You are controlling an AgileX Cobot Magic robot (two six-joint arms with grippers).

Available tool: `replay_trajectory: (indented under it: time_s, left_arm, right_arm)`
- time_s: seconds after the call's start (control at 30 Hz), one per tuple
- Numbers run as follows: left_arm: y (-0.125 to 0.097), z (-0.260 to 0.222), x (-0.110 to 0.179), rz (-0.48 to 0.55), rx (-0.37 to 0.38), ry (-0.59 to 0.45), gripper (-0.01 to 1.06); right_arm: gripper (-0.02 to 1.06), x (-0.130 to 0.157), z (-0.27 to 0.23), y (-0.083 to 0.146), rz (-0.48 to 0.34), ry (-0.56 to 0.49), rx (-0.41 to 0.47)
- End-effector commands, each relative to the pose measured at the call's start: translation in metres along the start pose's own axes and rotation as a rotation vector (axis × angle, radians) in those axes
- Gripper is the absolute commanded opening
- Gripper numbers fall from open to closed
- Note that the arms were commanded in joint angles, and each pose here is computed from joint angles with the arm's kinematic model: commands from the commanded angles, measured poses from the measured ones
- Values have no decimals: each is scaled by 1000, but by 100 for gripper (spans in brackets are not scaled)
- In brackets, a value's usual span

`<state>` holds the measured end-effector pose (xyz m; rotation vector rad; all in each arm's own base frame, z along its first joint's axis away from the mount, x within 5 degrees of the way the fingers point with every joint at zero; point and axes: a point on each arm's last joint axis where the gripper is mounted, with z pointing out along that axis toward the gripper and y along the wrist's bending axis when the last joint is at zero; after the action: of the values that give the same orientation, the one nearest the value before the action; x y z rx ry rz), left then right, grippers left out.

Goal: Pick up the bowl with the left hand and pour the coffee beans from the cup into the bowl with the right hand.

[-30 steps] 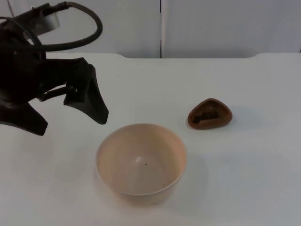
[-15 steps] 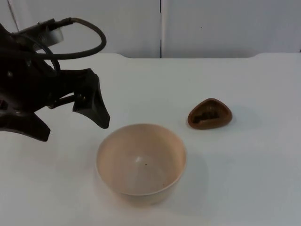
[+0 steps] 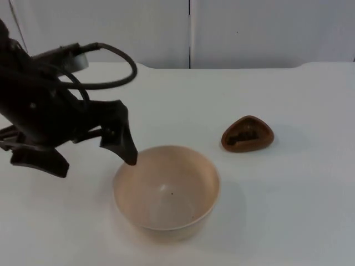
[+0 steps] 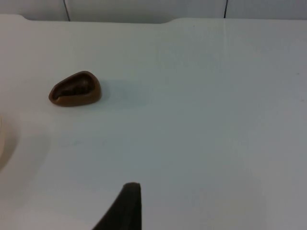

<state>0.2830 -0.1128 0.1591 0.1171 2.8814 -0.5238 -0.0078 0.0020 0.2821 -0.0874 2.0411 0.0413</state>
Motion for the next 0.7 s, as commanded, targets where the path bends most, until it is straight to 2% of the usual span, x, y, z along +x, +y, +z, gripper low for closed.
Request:
replay_trajectory:
  time_s: [0.0, 0.23, 0.43, 0.53, 0.67]
  left_arm:
    - [-3, 6, -2, 17, -12, -24, 102]
    - [6, 33, 0, -38, -27, 39, 102]
    - [8, 40, 0, -9, -33, 46, 102]
    - [10, 39, -1, -5, -26, 41, 102]
    - [19, 35, -7, -50, 20, 12, 101]
  right_arm:
    - [105, 1, 1, 0, -3, 3, 8]
    - [105, 1, 1, 0, -3, 3, 8]
    - [105, 1, 1, 0, -3, 3, 8]
    - [105, 1, 1, 0, -3, 3, 8]
    - [105, 1, 1, 0, -3, 3, 8]
